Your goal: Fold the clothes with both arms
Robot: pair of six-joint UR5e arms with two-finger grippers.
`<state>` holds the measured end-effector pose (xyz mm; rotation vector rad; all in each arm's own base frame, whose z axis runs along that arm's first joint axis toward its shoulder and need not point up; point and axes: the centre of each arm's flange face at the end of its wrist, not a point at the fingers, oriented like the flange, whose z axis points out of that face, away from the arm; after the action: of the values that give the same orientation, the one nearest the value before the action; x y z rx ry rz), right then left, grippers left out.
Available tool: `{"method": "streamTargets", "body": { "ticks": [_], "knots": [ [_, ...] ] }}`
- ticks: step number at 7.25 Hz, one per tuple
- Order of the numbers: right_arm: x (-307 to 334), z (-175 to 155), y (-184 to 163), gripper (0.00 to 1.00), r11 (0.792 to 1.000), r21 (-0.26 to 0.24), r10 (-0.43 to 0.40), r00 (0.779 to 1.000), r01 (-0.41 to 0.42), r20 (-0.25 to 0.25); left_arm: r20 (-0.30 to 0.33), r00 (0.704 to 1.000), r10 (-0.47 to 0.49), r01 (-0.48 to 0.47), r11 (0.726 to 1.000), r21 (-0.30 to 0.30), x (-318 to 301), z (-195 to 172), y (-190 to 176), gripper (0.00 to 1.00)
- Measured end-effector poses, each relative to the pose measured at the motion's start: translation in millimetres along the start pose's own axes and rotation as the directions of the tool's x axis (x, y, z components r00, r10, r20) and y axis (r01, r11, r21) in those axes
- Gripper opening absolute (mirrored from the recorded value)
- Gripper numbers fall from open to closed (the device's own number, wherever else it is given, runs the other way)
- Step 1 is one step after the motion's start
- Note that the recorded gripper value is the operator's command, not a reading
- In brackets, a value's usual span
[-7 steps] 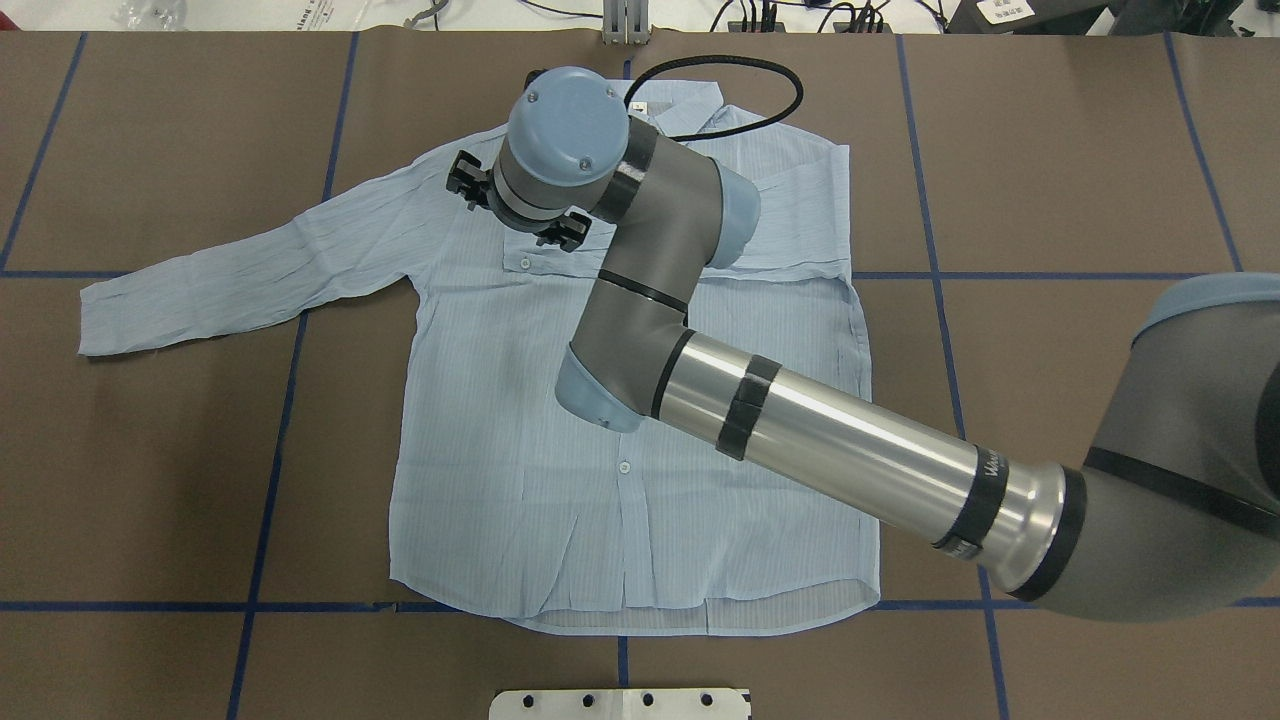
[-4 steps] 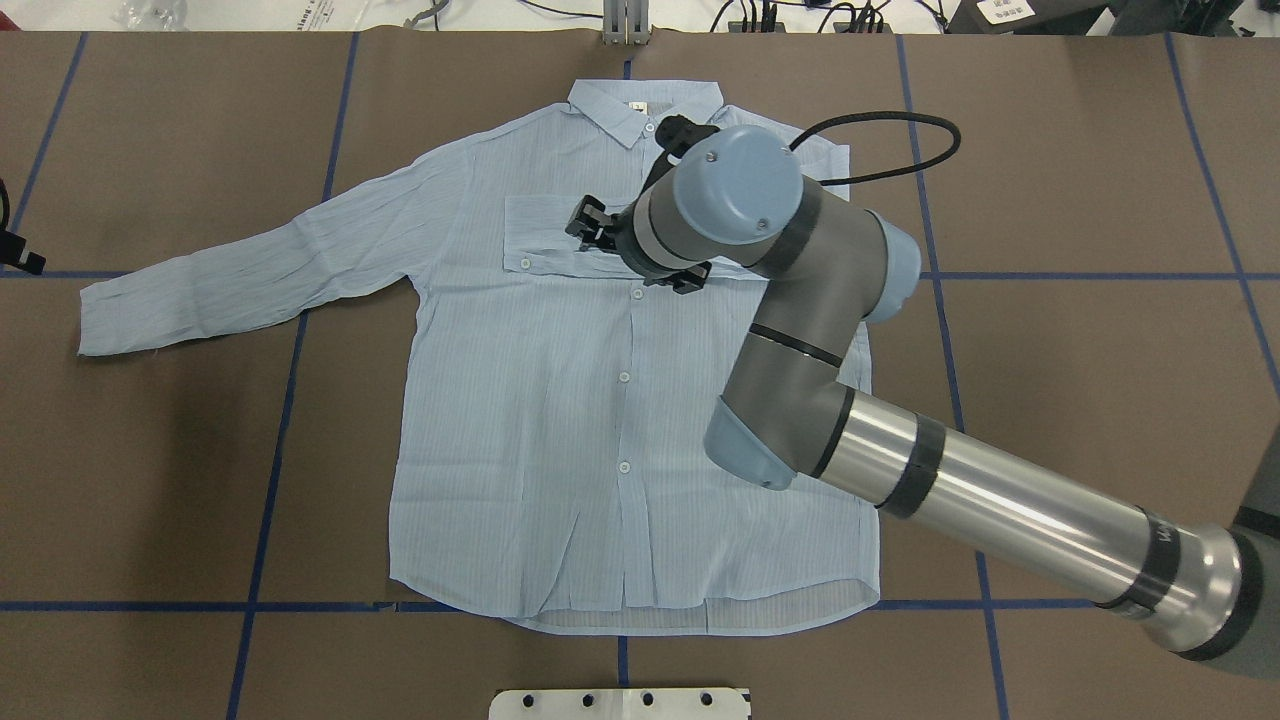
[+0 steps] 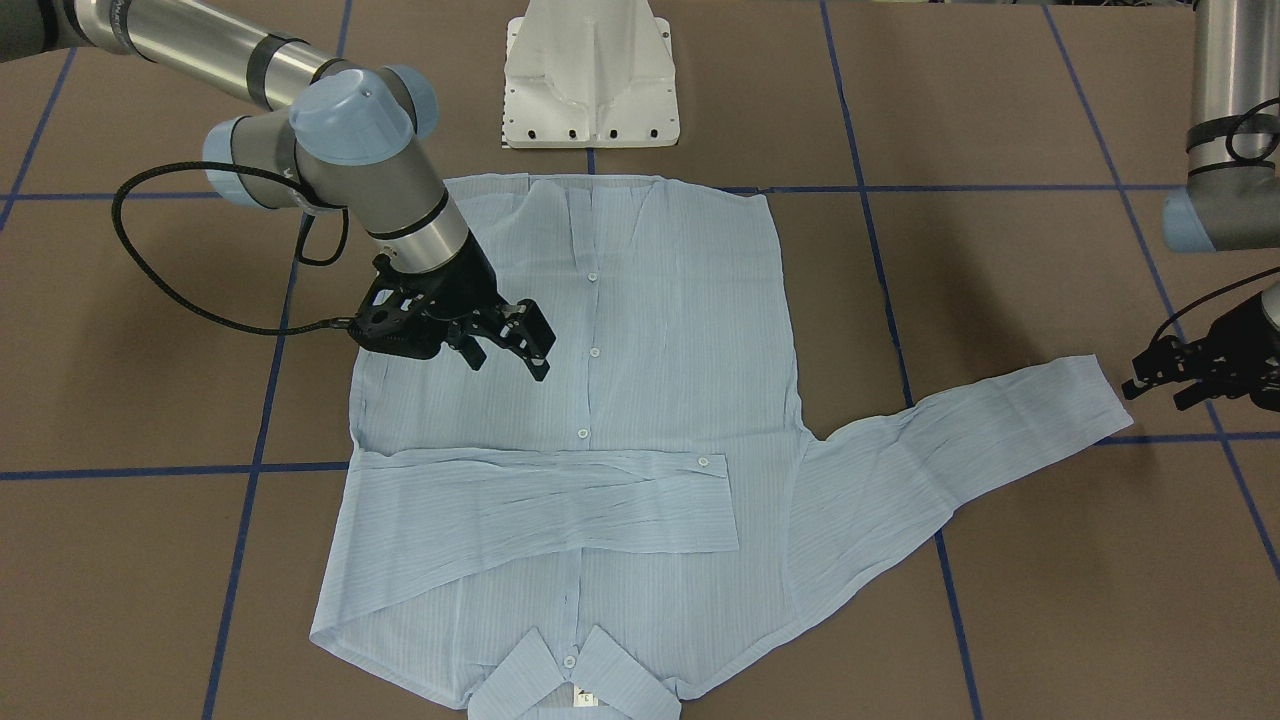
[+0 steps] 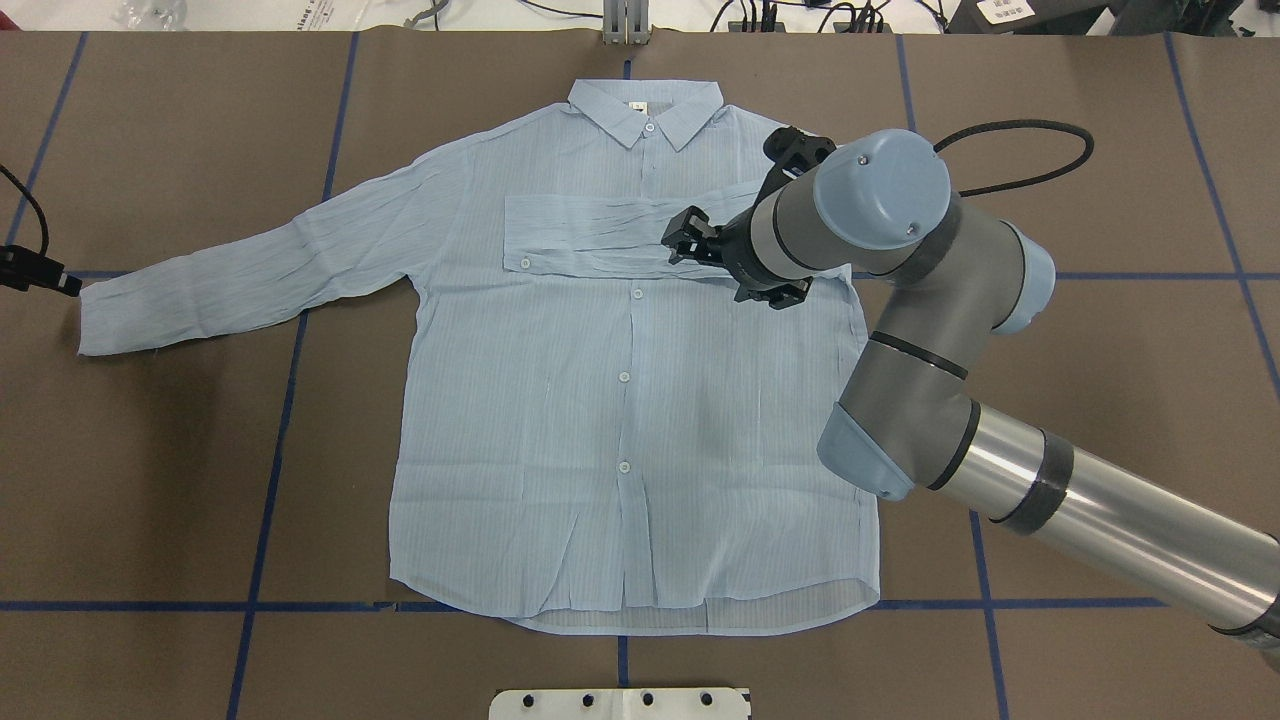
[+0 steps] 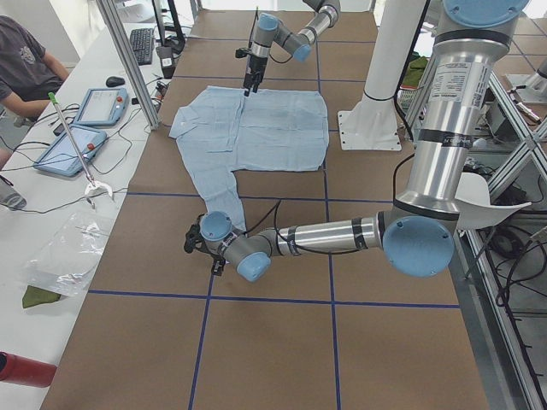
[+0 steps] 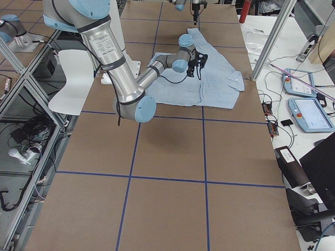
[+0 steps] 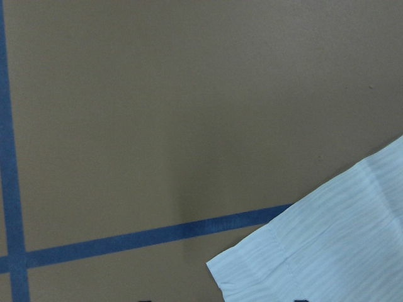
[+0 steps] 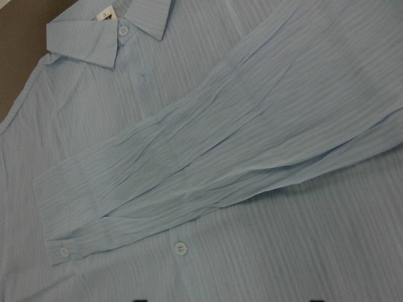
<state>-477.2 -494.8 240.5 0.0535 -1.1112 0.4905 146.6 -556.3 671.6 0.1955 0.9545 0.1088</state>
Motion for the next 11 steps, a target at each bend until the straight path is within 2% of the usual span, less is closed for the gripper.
{"method": "streamTargets", "body": {
  "ticks": [2,3,7,8,9,10,11],
  "knots": [
    [12,-3,0,0.9,1.0,-0.012,0.001,1.0,-0.001,-0.006,0.024,1.0,0.019,-0.019,1.0,0.01,11,9,-8,0.79],
    [14,-3,0,0.99,1.0,-0.012,0.001,1.0,-0.001,-0.008,0.034,0.999,0.022,-0.022,1.0,0.011,18,15,-10,0.75],
    [17,-2,2,0.99,1.0,-0.01,0.001,1.0,-0.001,-0.011,0.042,0.999,0.015,-0.014,1.0,-0.014,22,33,-4,0.63],
    [17,-2,1,0.99,1.0,-0.01,0.001,1.0,-0.001,-0.011,0.043,0.999,0.014,-0.013,1.0,-0.018,22,35,-3,0.51],
    [17,-2,1,0.99,1.0,-0.01,0.002,1.0,-0.002,-0.011,0.043,0.999,0.013,-0.012,1.0,-0.021,21,37,-2,0.29],
    [17,-2,1,0.99,1.0,-0.01,0.002,1.0,-0.002,-0.011,0.044,0.999,0.011,-0.01,1.0,-0.022,20,37,-1,0.0],
    [17,-3,1,0.99,1.0,-0.01,0.002,1.0,-0.002,-0.01,0.045,0.999,0.01,-0.009,1.0,-0.022,20,37,-1,0.0]
  ]
}}
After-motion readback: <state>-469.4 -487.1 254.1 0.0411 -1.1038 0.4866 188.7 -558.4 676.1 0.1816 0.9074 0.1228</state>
